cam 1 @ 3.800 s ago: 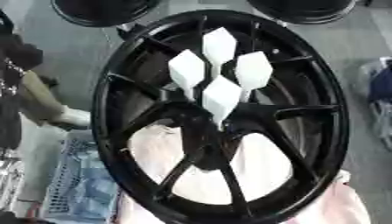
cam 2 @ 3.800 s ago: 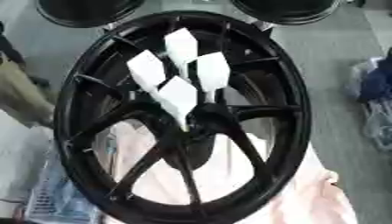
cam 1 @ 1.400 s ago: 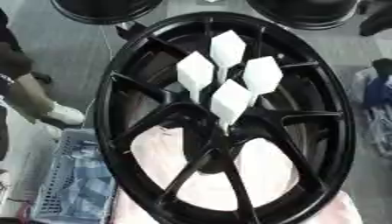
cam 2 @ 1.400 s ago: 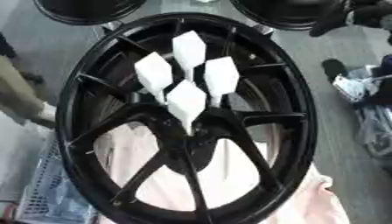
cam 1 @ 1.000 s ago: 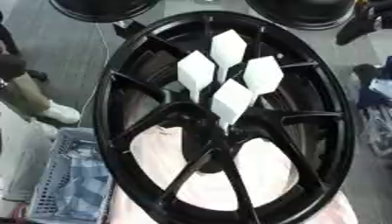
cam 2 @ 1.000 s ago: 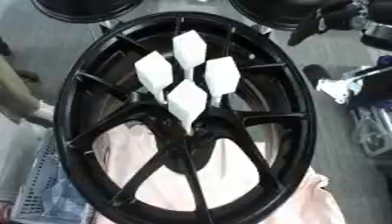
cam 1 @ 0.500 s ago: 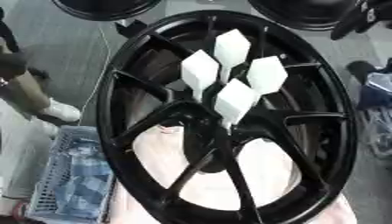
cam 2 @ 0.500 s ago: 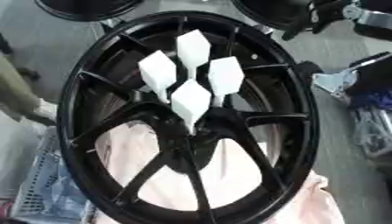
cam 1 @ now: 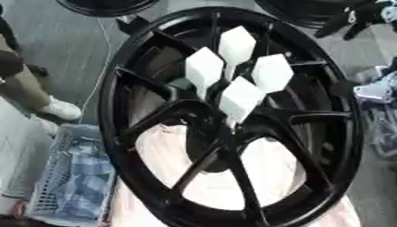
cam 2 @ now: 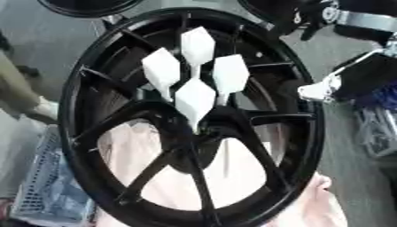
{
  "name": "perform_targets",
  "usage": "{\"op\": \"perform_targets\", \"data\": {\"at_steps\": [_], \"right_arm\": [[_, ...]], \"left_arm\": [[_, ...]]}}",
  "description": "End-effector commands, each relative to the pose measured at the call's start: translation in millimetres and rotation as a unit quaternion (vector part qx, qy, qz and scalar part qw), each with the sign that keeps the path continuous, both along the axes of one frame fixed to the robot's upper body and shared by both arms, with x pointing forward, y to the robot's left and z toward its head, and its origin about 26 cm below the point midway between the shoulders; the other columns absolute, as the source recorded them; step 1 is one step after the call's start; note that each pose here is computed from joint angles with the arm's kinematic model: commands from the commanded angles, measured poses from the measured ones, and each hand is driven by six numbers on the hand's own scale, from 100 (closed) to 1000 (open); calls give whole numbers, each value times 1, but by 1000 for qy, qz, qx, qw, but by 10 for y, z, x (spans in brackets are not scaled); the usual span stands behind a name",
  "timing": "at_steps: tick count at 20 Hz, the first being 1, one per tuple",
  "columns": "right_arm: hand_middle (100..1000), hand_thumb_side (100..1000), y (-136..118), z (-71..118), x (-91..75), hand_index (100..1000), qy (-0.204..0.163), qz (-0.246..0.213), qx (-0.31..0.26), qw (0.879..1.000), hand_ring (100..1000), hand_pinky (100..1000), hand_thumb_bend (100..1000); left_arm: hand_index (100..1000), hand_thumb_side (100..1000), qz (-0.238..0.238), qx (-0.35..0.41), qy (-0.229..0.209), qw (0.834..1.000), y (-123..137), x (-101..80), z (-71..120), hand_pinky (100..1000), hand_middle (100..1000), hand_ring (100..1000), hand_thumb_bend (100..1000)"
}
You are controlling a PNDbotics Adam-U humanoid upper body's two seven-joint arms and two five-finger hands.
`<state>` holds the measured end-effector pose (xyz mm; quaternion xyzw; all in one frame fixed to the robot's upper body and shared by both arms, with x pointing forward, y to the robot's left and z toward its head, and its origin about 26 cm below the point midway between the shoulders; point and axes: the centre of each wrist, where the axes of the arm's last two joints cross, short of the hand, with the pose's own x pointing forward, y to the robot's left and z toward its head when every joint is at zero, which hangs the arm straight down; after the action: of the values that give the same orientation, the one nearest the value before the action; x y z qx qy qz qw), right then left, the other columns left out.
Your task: Pull the pin out of the wheel hub.
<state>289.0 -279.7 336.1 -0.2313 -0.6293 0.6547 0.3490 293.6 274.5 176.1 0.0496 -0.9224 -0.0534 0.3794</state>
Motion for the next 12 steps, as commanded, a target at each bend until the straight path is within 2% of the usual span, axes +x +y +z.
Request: {"op": "perform_targets", "data": {"at_steps": [1, 12], "right_arm": [[814, 229, 47, 90, -36, 860, -10, -1, -8, 1000, 883, 775, 487], [833, 188, 160, 185, -34, 863, -53, -24, 26, 998, 893, 774, 469]], "left_arm": [[762, 733, -3, 12, -15, 1000, 10, -17, 100, 795, 624, 715, 100], [761, 737, -4, 16, -20, 1000, 0, -7, 127, 797, 624, 714, 100]]}}
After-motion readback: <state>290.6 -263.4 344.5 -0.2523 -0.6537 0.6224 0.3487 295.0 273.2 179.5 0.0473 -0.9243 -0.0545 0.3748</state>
